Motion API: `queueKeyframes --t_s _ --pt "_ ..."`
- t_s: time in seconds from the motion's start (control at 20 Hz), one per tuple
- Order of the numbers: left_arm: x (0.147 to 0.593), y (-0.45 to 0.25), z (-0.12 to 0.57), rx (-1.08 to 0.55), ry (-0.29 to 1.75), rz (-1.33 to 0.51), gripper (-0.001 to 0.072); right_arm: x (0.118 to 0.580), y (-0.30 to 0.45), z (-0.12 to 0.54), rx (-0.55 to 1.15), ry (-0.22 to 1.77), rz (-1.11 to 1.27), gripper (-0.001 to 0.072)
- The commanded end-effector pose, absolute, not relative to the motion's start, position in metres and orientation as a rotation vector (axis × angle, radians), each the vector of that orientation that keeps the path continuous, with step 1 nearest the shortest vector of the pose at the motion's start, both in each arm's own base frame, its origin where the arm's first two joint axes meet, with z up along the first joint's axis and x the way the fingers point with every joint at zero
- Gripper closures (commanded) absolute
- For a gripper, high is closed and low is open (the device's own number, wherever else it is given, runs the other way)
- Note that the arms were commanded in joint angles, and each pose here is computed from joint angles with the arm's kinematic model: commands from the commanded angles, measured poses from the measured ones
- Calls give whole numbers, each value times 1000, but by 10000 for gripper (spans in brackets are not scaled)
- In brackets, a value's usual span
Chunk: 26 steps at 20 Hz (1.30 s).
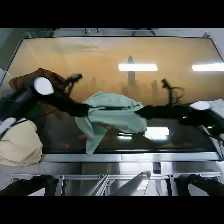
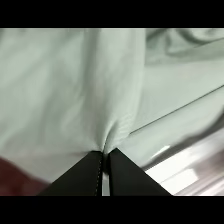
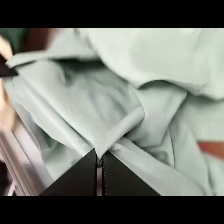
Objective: Fold the shirts.
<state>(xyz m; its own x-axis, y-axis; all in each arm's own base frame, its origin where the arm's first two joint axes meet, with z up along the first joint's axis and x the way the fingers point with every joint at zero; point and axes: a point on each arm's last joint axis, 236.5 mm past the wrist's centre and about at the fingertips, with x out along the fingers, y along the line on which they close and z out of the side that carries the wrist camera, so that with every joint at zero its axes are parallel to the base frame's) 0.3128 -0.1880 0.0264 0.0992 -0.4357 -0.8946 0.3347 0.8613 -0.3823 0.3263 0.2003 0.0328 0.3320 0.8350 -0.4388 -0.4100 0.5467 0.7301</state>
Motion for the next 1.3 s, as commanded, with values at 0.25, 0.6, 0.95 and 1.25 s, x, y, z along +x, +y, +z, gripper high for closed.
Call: queueKeyframes --t_s 0.25,0.6,0.95,1.25 --pt "292 -204 296 -314 681 -1032 681 290 133 305 465 205 932 693" --pt "237 -145 430 -243 239 -889 680 233 122 406 128 -128 680 691" --pt "356 -71 278 -679 505 -723 677 369 73 264 365 300 606 691" --pt "480 -77 148 -905 678 -683 677 481 58 88 634 600 510 691"
